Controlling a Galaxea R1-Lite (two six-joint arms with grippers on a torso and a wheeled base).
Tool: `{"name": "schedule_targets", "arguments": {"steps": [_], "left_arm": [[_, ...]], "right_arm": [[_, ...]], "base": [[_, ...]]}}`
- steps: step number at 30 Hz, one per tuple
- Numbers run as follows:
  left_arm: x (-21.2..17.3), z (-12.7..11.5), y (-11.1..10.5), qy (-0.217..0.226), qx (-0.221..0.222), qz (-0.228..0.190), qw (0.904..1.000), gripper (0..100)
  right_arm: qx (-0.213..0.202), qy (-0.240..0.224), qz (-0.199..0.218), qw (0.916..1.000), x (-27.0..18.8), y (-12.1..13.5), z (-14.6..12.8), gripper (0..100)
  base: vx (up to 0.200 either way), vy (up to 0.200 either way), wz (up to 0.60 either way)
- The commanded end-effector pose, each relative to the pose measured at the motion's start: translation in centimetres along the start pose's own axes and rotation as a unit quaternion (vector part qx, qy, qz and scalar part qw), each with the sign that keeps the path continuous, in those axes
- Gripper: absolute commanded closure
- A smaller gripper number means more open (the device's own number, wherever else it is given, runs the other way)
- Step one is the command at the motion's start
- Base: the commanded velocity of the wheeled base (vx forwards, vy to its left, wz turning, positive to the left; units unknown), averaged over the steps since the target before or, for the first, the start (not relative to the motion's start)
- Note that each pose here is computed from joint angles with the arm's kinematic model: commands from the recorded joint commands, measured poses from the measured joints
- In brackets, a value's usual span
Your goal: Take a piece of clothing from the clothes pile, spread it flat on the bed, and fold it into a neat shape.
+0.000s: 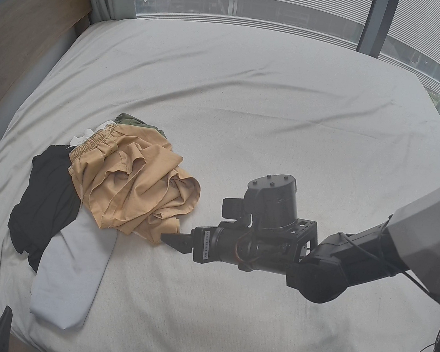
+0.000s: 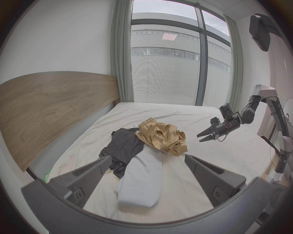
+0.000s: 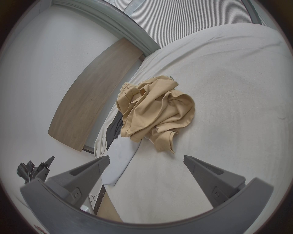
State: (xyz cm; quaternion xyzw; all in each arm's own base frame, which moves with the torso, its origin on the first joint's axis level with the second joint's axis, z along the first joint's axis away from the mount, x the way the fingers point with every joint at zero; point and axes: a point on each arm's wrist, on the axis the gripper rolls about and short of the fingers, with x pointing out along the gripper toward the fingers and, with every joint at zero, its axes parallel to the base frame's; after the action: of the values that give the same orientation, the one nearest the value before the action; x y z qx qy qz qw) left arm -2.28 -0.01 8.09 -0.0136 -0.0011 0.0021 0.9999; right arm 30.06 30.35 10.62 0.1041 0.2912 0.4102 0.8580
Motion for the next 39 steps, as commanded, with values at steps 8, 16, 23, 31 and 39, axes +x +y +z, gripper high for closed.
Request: {"name": "schedule_targets", "arguments": {"steps": [8, 16, 23, 31, 39], "left_arm": [[0.0, -0.5, 0.0, 0.001, 0.000, 0.000, 1.0000, 0], [0.0, -0.5, 0.0, 0.001, 0.000, 0.000, 1.0000, 0], [0.0, -0.5, 0.0, 0.001, 0.000, 0.000, 1.0000, 0], [0.0, -0.5, 0.0, 0.001, 0.000, 0.000, 1.0000, 0], [0.0, -0.5, 0.0, 0.001, 0.001, -0.001, 1.0000, 0]], "right_arm": [[0.001, 0.013, -0.004, 0.9999, 3.5, -0.9, -1.4, 0], [0.001, 0.027, -0.008, 0.9996, 5.6, -1.7, -2.8, 0], [-0.001, 0.018, -0.004, 0.9998, 6.5, -1.8, -2.5, 0], [-0.004, 0.001, -0.001, 1.0000, 8.3, -2.2, -1.9, 0], [-0.007, -0.005, 0.004, 1.0000, 9.6, -2.3, -2.1, 0]], "base": [[0.000, 0.000, 0.00], [0.000, 0.000, 0.00], [0.000, 0.000, 0.00], [0.000, 0.000, 0.00], [0.000, 0.000, 0.00]]}}
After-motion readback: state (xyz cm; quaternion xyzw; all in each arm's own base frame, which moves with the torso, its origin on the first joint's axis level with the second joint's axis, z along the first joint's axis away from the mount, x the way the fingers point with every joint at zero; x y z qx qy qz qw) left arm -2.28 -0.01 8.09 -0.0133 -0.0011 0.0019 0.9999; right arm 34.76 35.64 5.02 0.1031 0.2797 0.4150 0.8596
